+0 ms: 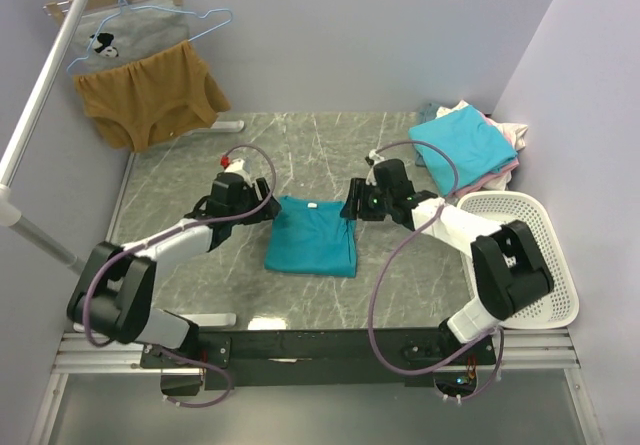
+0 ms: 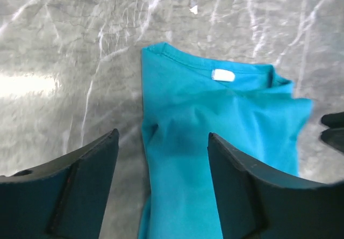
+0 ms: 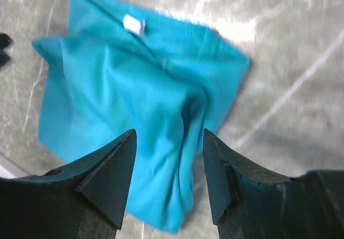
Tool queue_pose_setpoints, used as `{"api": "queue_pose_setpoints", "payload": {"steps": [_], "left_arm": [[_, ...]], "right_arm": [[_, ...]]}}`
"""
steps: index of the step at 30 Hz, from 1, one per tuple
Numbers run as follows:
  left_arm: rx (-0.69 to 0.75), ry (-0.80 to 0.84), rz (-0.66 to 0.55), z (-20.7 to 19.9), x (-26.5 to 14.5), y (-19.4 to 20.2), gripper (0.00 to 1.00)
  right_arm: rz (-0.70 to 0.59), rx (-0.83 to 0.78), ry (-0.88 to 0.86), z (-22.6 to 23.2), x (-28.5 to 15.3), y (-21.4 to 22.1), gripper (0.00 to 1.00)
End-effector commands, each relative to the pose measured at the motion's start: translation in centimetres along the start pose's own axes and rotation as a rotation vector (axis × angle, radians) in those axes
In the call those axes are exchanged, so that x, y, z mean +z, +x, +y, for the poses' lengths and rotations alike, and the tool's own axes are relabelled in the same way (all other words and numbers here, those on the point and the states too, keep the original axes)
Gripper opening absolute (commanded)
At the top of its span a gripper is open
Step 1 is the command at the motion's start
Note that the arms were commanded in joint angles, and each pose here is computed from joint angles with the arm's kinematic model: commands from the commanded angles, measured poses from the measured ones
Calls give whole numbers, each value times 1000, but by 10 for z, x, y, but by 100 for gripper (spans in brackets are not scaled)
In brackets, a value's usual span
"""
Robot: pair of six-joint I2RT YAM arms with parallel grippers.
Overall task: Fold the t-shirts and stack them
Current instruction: Smooth out wrinkles on the folded tshirt
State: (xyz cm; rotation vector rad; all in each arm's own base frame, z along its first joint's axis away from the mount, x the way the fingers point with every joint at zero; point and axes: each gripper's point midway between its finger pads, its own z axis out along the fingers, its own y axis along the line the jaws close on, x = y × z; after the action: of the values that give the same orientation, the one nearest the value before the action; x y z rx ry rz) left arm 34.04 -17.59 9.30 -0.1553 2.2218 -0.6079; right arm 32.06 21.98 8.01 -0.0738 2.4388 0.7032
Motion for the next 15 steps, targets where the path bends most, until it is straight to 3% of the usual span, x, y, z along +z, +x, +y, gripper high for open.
{"api": "queue_pose_setpoints", "payload": {"steps": [1, 11, 15], "left_arm": [[41, 52, -18, -10, 20, -10, 71], [51, 88, -11, -15, 34, -9, 66], [49, 117, -4, -20, 36, -8, 42]], "right_arm": [[-37, -71, 5, 1, 15, -26, 60], [0, -59, -31, 0, 34, -25, 58], [8, -54, -50, 1, 38, -22, 48]]}}
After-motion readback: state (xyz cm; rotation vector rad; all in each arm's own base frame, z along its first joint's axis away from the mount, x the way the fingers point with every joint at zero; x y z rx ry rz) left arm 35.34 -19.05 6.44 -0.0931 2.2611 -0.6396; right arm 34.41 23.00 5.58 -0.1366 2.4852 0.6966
